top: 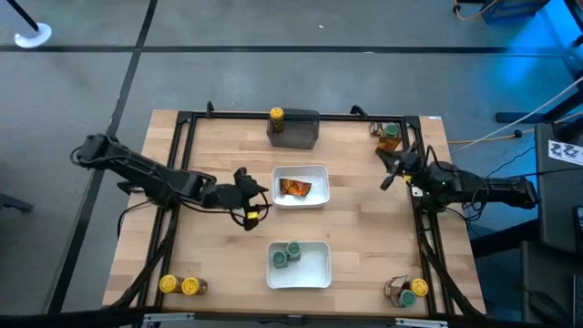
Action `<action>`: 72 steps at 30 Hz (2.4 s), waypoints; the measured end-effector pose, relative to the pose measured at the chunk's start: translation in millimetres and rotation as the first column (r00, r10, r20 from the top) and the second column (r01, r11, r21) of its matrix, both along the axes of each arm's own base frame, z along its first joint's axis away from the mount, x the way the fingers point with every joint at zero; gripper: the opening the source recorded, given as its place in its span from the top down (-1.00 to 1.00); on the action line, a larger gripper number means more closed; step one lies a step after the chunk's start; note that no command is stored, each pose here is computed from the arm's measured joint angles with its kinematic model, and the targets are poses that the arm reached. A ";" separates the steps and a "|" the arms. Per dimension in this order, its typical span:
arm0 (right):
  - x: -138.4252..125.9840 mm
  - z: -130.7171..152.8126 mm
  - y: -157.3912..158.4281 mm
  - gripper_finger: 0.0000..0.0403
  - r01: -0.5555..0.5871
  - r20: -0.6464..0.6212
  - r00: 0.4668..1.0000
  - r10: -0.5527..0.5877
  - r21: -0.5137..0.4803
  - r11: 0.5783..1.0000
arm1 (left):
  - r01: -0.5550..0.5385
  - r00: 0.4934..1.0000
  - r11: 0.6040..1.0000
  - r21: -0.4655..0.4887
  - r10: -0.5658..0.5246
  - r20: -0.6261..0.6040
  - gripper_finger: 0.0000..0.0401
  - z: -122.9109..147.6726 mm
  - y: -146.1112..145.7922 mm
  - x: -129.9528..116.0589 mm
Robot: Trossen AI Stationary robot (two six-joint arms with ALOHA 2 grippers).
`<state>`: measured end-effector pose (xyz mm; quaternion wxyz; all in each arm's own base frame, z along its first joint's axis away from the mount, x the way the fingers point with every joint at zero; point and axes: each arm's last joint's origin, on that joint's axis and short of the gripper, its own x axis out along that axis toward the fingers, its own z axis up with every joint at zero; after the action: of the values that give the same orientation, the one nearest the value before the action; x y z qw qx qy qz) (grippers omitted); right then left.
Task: Sort spices by type
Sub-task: Put the orange seasoning bag into the middle white bin
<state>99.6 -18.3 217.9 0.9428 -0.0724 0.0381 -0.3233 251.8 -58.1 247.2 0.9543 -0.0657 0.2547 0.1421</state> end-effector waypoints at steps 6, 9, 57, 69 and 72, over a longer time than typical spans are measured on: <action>6.3 41.2 -5.0 0.91 0.146 -0.112 0.982 -0.152 -0.056 0.988 | -0.033 0.959 0.999 0.026 0.024 0.283 -0.11 -29.1 19.1 3.1; 12.9 61.4 -11.6 0.98 0.210 -0.206 0.953 -0.224 -0.087 0.974 | -0.069 0.933 0.997 0.022 0.057 0.356 -0.11 -39.1 29.5 -0.1; 93.6 33.4 -135.5 0.02 0.401 -0.986 0.040 0.161 0.164 0.901 | -0.060 0.930 0.998 0.008 0.053 0.363 -0.11 -53.4 28.1 -9.9; 100.2 9.9 -150.6 0.21 0.448 -0.976 -0.011 0.217 0.189 0.874 | -0.058 0.931 0.998 0.018 0.047 0.361 -0.11 -53.5 28.1 -9.9; 102.1 4.9 -152.0 0.30 0.450 -0.973 -0.027 0.231 0.195 0.872 | -0.057 0.931 0.998 0.018 0.047 0.361 -0.11 -53.5 28.0 -9.9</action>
<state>201.7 -170.4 222.9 0.5807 -0.0488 0.7795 -0.2299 241.9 -30.1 193.7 0.9815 -0.0839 0.0717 0.1566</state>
